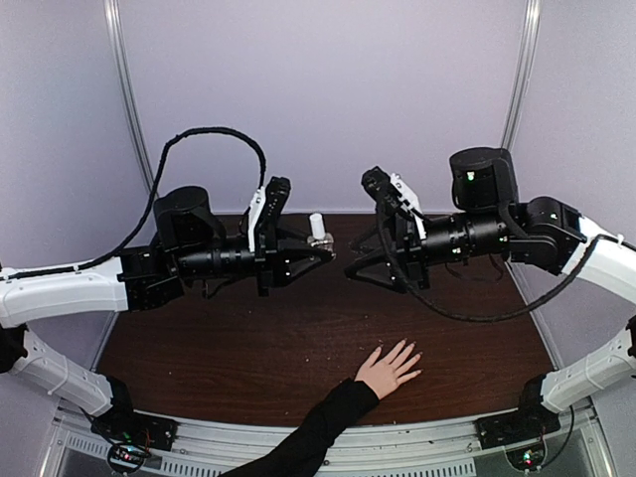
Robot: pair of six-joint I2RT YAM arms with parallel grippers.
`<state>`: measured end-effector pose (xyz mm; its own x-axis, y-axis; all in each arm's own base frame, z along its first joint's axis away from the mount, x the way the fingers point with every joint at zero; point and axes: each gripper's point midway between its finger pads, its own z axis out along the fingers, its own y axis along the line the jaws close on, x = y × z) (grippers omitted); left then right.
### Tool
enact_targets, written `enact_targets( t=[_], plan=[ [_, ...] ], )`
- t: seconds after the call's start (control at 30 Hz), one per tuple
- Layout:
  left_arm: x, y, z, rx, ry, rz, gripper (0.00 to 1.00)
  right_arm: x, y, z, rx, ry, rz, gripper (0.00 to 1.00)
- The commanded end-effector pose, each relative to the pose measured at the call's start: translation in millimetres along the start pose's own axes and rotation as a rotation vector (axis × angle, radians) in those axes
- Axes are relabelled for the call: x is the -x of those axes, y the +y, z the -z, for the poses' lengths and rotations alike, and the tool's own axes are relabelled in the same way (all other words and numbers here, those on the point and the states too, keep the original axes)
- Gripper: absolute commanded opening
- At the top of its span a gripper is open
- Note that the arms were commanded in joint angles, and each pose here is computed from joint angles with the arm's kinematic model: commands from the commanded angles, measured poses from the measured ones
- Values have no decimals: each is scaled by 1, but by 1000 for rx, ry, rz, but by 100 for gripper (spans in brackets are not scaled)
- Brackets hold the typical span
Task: Paint the nails
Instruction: Screw the nail polish bottle cap onto the nail polish bottle.
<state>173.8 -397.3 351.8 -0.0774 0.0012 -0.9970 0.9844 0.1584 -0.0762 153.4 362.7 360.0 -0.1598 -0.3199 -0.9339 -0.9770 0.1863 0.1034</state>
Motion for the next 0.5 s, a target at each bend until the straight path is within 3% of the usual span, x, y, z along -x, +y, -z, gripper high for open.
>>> enact_targets(
  t=[0.0,0.23,0.47],
  plan=[
    [12,-34,8,-198,-28,-55,0,2,28,17,127,-4,77,56],
    [6,-69,6,-459,7,-45,0,11,60,24,323,-31,102,55],
    [4,-87,8,-604,21,-26,0,23,73,26,415,-71,80,55]
  ],
)
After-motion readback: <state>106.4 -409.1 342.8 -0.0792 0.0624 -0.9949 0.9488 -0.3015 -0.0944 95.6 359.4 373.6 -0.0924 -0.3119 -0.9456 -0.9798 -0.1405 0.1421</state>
